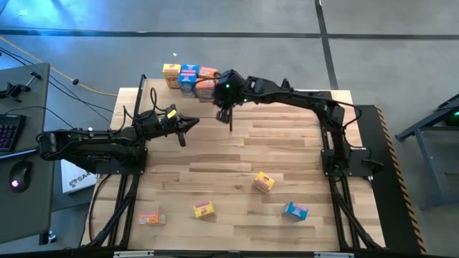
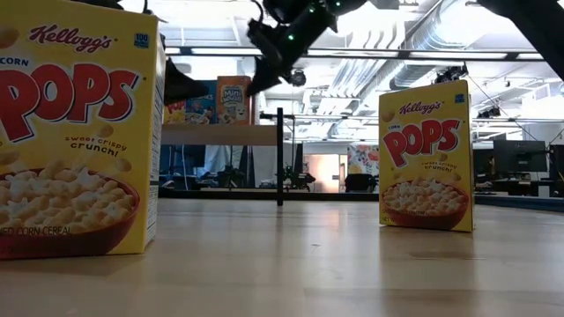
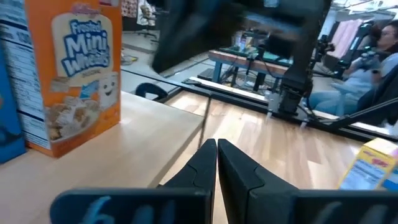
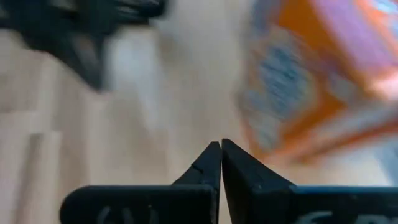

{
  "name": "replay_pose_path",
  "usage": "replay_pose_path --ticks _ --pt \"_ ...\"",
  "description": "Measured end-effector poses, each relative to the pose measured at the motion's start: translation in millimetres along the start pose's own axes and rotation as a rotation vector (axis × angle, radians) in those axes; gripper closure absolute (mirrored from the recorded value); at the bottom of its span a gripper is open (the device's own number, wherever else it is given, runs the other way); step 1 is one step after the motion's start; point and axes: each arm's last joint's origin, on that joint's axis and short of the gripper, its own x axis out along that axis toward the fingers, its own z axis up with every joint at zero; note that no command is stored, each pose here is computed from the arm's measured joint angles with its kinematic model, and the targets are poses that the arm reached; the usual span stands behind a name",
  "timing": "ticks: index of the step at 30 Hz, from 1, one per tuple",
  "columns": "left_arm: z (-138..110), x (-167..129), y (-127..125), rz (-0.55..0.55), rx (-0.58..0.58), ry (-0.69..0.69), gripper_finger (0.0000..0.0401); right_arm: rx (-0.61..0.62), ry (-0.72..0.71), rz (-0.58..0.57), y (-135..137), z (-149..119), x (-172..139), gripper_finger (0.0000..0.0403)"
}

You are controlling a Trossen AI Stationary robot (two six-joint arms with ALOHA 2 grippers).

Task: Stack cereal on shelf
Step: Put the right orange cereal box on the shelf aligned with the other orange box, then put the left yellow cereal box on the shelf aligned with the other yellow cereal box

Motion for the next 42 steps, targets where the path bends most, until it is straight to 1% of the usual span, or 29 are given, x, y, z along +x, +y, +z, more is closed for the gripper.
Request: replay_pose_path --ticks 1,3,5,8,10,13,16,22,30,34,37,39,42 --pt "0 0 0 0.01 0.008 -0.001 0.0394 -0.008 -0.019 0.021 5 2 4 0.0403" --pt "0 0 1 0.035 0.016 -0.004 0.0394 -0.022 -0.074 0.018 13 6 13 0.0403" --pt "0 0 2 0.062 0.017 -0.008 0.0394 -0.031 -0.127 -0.021 20 11 23 0.0403" --pt "0 0 2 0.067 0.016 -0.003 0.0394 -0.03 -0.18 -0.112 22 13 37 0.0403" --pt "-1 0 2 0.067 0.016 0.0 0.0394 -0.007 -0.183 -0.161 21 11 45 0.0403" --pt "-1 0 2 0.069 0.016 0.005 0.0394 0.026 -0.186 -0.192 18 9 52 0.0403" --pt "-1 0 3 0.08 0.016 0.007 0.0394 0.046 -0.187 -0.203 15 8 53 0.0403" --pt "-2 0 3 0.082 0.016 0.01 0.0394 0.068 -0.19 -0.269 10 8 53 0.0403" --pt "-2 0 2 0.073 0.025 0.017 0.0394 0.086 -0.204 -0.271 -1 7 53 0.0403" --pt "-4 0 2 0.066 0.032 0.033 0.0394 0.062 -0.22 -0.258 -3 10 48 0.0403" --pt "-6 0 2 0.057 0.03 0.058 0.0394 -0.004 -0.217 -0.239 5 17 32 0.0403" --pt "-8 0 2 0.052 0.022 0.075 0.0394 -0.041 -0.182 -0.218 15 18 23 0.0403" --pt "-10 -1 3 0.054 0.029 0.098 0.0394 -0.072 -0.168 -0.158 28 14 25 0.0403"
